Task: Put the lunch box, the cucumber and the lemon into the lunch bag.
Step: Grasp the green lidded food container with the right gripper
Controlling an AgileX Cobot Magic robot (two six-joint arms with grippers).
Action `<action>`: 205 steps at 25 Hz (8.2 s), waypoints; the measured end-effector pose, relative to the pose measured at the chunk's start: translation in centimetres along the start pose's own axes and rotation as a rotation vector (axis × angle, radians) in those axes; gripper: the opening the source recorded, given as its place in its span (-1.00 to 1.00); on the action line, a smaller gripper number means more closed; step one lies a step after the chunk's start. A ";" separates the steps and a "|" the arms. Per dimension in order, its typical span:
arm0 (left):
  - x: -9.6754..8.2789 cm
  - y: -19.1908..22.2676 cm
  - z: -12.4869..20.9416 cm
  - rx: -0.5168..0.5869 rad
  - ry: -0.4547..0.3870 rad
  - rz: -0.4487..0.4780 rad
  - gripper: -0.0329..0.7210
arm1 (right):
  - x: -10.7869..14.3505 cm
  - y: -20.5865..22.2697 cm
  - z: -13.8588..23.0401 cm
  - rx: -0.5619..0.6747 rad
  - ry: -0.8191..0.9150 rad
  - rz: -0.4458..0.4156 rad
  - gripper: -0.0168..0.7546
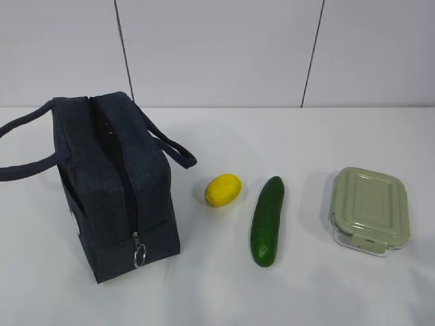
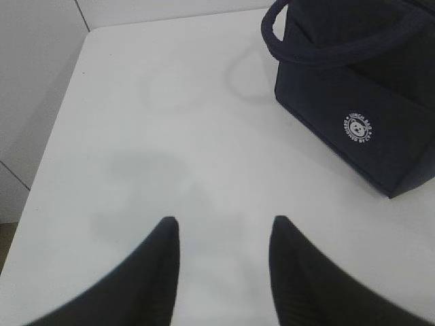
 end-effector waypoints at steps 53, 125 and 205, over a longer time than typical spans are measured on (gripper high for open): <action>-0.1 0.0 0.0 0.001 -0.003 0.006 -0.26 | -1.1 4.8 -2.9 0.367 0.255 -0.040 0.40; -0.1 0.0 0.0 0.002 -0.004 0.007 -0.27 | -7.4 27.0 -2.3 0.564 0.662 -0.410 0.15; -0.3 0.6 0.1 0.047 -0.005 0.008 -0.27 | -7.8 32.1 3.1 0.416 0.823 -0.709 0.71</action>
Point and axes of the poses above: a point on each arm's last joint axis where the gripper is mounted, y pointing out along that axis toward the gripper, x along the wrist's bending axis when the last joint is at zero, z = x × y, the point moved 8 cm from there along y, pointing out along that axis toward the gripper, and after that the axes turned 11 degrees about -y, right-handed, at the moved point
